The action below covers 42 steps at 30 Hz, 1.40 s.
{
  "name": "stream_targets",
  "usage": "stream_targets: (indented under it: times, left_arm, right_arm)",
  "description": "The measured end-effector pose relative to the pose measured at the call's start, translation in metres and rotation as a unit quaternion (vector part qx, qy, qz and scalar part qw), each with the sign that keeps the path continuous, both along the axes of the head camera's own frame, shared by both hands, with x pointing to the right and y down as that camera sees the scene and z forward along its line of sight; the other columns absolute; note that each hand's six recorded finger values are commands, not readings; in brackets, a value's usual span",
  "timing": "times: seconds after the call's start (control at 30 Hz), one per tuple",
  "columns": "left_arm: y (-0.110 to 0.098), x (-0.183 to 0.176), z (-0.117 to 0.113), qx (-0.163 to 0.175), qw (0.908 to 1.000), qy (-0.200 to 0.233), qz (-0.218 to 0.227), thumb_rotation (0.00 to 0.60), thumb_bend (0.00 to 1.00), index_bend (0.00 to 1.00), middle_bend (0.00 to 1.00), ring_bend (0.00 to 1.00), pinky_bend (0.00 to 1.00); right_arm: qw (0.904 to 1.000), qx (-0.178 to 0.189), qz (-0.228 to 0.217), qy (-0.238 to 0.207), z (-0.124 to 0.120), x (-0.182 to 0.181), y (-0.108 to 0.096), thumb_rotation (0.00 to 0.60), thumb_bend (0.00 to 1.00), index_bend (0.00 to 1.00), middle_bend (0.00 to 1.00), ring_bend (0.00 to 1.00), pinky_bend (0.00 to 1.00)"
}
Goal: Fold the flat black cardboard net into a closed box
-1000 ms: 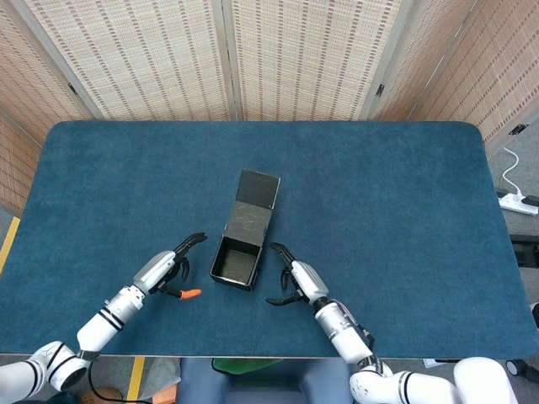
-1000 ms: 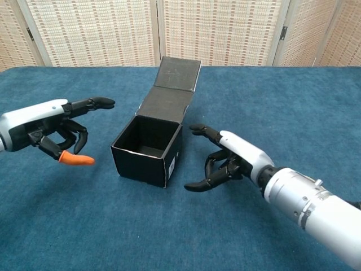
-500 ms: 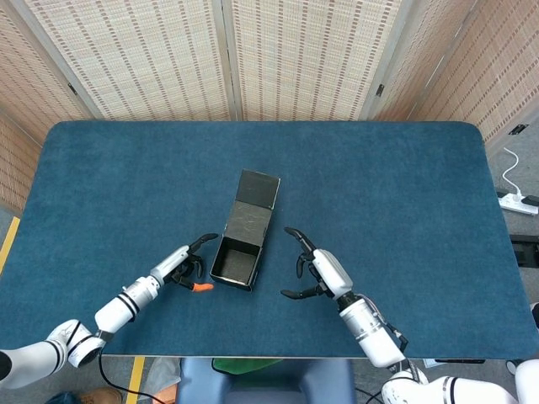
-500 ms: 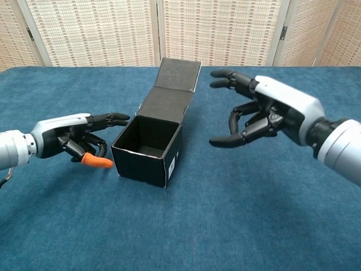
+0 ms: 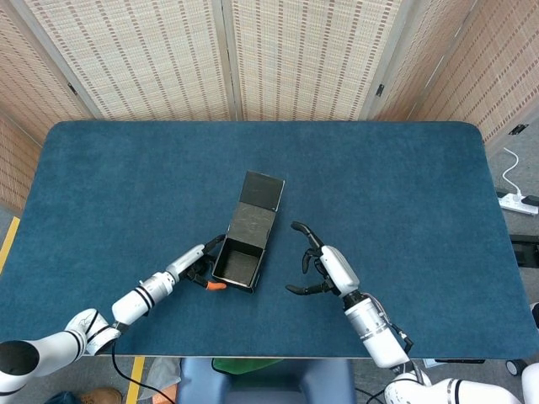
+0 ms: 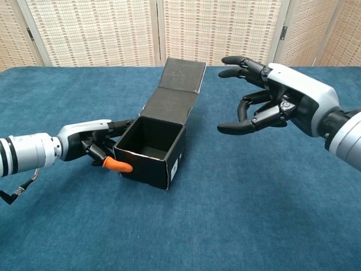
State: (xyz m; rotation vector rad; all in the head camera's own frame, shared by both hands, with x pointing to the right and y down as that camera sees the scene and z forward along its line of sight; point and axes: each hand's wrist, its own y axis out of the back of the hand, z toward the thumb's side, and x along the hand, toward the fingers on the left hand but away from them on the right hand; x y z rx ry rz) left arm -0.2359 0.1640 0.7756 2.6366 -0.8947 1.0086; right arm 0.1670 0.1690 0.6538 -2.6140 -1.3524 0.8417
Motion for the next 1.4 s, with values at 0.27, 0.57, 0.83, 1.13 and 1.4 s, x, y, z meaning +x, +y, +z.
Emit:
stream_targets:
  times: [0.27, 0.57, 0.83, 1.13, 1.4]
  left_arm:
    - [-0.002, 0.001, 0.004, -0.014, 0.9998, 0.008, -0.01, 0.6, 0.22, 0.0, 0.0, 0.63, 0.89]
    - [0.005, 0.012, 0.01, -0.048, 0.998, 0.037, -0.017, 0.6, 0.22, 0.2, 0.22, 0.63, 0.88]
    - [0.006, 0.019, 0.012, -0.044, 0.9971, 0.045, -0.042, 0.6, 0.22, 0.52, 0.53, 0.64, 0.89]
    - [0.005, 0.002, -0.017, -0.013, 0.9961, 0.069, -0.054, 0.6, 0.22, 0.53, 0.53, 0.65, 0.89]
    - [0.008, -0.004, -0.045, 0.011, 0.9955, 0.085, -0.042, 0.6, 0.21, 0.53, 0.53, 0.65, 0.89]
  right_arm:
    - [1.0, -0.006, -0.001, 0.002, 0.004, 0.002, 0.001, 0.6, 0.0, 0.0, 0.1, 0.6, 1.0]
    - [0.9999, -0.005, 0.013, 0.002, 0.006, 0.008, -0.003, 0.6, 0.0, 0.0, 0.13, 0.61, 1.0]
    - [0.9989, -0.027, 0.025, 0.029, 0.019, 0.023, -0.003, 0.6, 0.0, 0.04, 0.24, 0.65, 1.0]
    - [0.9937, -0.08, 0.039, 0.069, 0.055, 0.03, -0.022, 0.6, 0.0, 0.1, 0.27, 0.66, 1.0]
    - [0.9927, -0.096, 0.045, 0.057, 0.075, -0.025, -0.066, 0.6, 0.0, 0.1, 0.25, 0.66, 1.0]
